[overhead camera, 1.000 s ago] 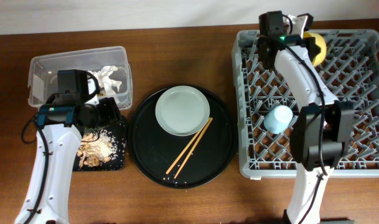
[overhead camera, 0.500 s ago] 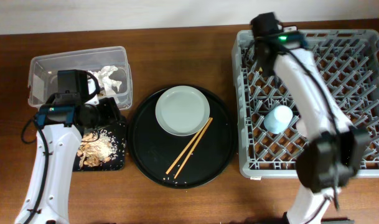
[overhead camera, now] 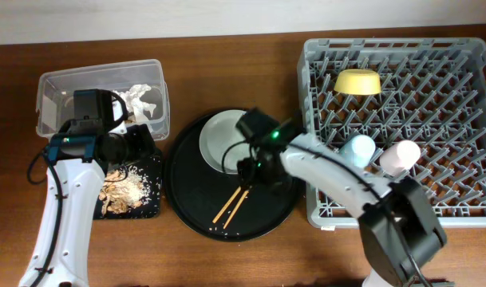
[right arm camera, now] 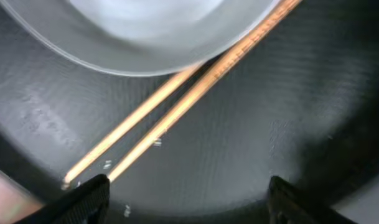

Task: Sort waste into correct bins and load items into the dishwasher rack
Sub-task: 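Grasp the wooden chopsticks with the right gripper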

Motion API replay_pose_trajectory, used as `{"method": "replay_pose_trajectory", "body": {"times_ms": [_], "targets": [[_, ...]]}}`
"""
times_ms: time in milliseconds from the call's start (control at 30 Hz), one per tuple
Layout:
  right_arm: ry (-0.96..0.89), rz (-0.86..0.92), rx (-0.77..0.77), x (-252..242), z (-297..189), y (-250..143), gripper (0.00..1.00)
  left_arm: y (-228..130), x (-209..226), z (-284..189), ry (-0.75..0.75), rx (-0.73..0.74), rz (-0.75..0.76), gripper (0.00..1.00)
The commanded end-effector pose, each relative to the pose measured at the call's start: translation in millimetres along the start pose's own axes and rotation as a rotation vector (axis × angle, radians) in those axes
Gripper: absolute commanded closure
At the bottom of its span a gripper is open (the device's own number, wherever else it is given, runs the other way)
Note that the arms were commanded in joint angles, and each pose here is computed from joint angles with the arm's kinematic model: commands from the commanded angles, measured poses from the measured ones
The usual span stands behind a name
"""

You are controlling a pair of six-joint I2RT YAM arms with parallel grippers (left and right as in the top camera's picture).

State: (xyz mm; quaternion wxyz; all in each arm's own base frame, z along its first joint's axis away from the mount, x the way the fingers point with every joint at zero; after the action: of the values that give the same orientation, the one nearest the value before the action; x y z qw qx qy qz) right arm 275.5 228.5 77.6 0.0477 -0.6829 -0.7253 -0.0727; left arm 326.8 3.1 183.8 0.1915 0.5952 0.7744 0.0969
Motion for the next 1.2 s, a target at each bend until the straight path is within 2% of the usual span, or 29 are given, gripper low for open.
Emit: {"method": "replay_pose_trajectory", "body": {"times_ms": [0,233,433,500,600,633,700,867,1033,1167], "targets": [[-0.052,0.033,-0.042,-3.5,16.9,-7.5,0.21,1.4,0.1,-3.6,-0.002,-0.011,-0.007,0.28],[-0.06,0.084,-0.036,0.6,31.9,-16.4,0.24,1.3,0.0,-3.6,-0.002,-0.011,-0.007,0.28],[-0.087,0.057,0.0,4.7,52.7,-24.3,0.25,0.5,0.2,-3.5,-0.001,-0.007,-0.007,0.28],[-0.126,0.064,0.015,-2.6,51.8,-28.6,0.39,0.3,0.3,-3.5,-0.001,-0.006,-0.008,0.28],[-0.241,0.11,-0.007,-22.2,48.1,-30.1,0.48,-0.2,0.4,-3.5,0.0,-0.004,-0.008,0.28],[-0.241,0.114,-0.008,-23.0,47.9,-29.2,0.53,-0.2,0.4,-3.5,0.0,-0.004,-0.008,0.28],[-0.237,0.129,-0.005,-26.1,47.3,-26.8,0.69,-0.2,0.4,-3.5,0.0,-0.004,-0.008,0.28],[-0.212,0.186,-0.017,-31.9,41.3,-13.8,0.94,-0.2,0.4,-3.5,0.0,-0.004,-0.008,0.28],[-0.151,0.119,-0.122,-18.8,-0.2,10.9,0.96,-1.7,0.8,-3.5,0.002,0.003,-0.009,0.28],[-0.121,0.012,-0.234,-40.9,-95.3,49.6,0.96,-1.7,0.8,-3.5,0.002,0.003,-0.009,0.28]]}}
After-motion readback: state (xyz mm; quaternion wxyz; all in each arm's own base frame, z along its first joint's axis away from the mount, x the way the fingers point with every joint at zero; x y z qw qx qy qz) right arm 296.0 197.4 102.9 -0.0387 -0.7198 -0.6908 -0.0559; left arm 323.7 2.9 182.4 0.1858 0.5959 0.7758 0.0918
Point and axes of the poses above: each gripper's point midway between its finger pads, its own z axis out along the fingers, its own x axis along the line the jaws close on, y = z × x, the point moved 3 cm from there along -z, back along the fingers, and after that the axes turned 3 degrees about z, right-handed, at the moved point
